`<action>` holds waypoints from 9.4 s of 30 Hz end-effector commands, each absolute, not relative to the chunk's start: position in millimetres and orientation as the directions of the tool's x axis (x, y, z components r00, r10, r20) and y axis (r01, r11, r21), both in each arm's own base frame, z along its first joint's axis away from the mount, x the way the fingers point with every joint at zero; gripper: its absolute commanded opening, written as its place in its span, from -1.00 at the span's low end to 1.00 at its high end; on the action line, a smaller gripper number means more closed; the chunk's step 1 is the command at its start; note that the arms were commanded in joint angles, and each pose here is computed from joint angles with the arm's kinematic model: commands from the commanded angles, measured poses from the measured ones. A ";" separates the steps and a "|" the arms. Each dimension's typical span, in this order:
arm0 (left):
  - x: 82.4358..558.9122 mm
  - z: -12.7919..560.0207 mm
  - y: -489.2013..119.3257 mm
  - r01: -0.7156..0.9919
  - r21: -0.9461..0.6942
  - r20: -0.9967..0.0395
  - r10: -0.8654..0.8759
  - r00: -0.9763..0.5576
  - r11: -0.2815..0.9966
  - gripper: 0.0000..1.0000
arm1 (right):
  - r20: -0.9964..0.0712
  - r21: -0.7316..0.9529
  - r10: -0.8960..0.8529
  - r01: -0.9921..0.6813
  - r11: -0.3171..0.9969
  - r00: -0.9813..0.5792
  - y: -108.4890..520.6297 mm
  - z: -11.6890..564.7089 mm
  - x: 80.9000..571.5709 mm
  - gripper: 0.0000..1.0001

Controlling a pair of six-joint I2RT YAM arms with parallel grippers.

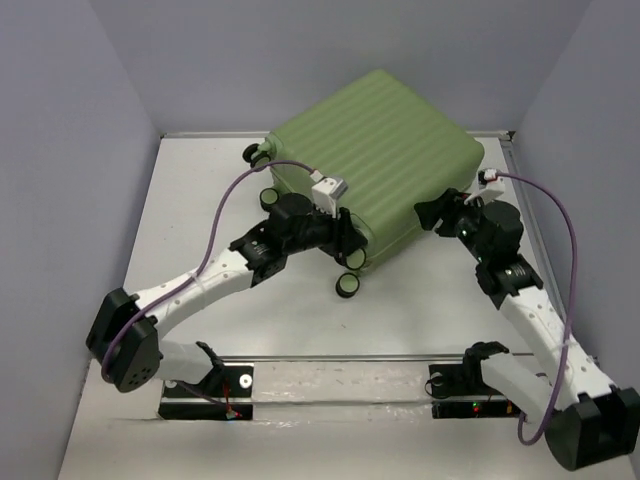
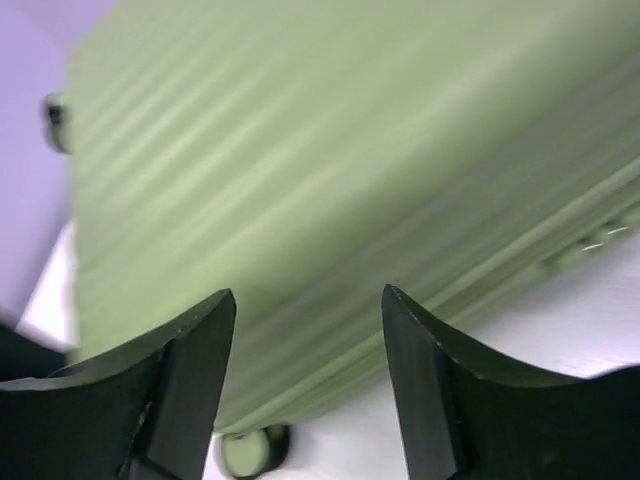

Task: Pack the luggage

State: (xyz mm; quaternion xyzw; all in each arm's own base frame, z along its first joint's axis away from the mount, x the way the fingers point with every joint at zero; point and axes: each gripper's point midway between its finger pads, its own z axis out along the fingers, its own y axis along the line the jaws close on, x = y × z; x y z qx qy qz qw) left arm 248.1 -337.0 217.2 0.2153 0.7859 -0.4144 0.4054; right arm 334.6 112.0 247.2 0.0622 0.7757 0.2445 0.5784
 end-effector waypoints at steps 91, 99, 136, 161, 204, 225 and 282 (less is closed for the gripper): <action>169.5 362.0 -473.9 0.785 -0.609 -0.785 0.054 -0.617 0.117 0.24 | -0.764 0.601 0.640 -0.271 0.752 0.080 304.1 228.0 226.5 -0.86; 196.6 417.9 -394.0 0.802 -0.468 -0.873 -0.055 -0.484 0.373 0.98 | -0.769 0.587 0.636 -0.315 0.746 0.073 333.5 225.6 231.5 -0.86; 468.0 254.4 -137.0 0.374 -0.119 -0.907 0.053 -0.419 0.920 0.97 | -0.808 0.547 0.589 -0.327 0.771 0.035 309.5 197.7 225.1 -0.86; 396.7 232.0 -234.5 0.522 -0.494 -0.786 -0.099 -0.611 0.696 -0.88 | -0.874 0.431 0.485 -0.520 0.738 -0.036 409.8 234.4 234.8 -0.86; 245.5 246.0 -274.3 0.593 -0.649 -0.731 -0.173 -0.660 0.477 -0.88 | -0.714 0.483 0.221 -0.239 0.842 -0.664 144.0 217.0 393.1 0.88; 213.0 243.2 -280.3 0.535 -0.718 -0.673 -0.250 -0.696 0.445 0.08 | -0.766 0.491 0.088 -0.491 0.719 -0.637 212.4 266.8 387.6 0.99; 198.7 263.3 -257.4 0.441 -0.853 -0.521 -0.518 -0.678 0.280 -0.88 | -0.881 0.466 0.467 0.022 0.884 -0.072 78.6 166.3 291.3 0.29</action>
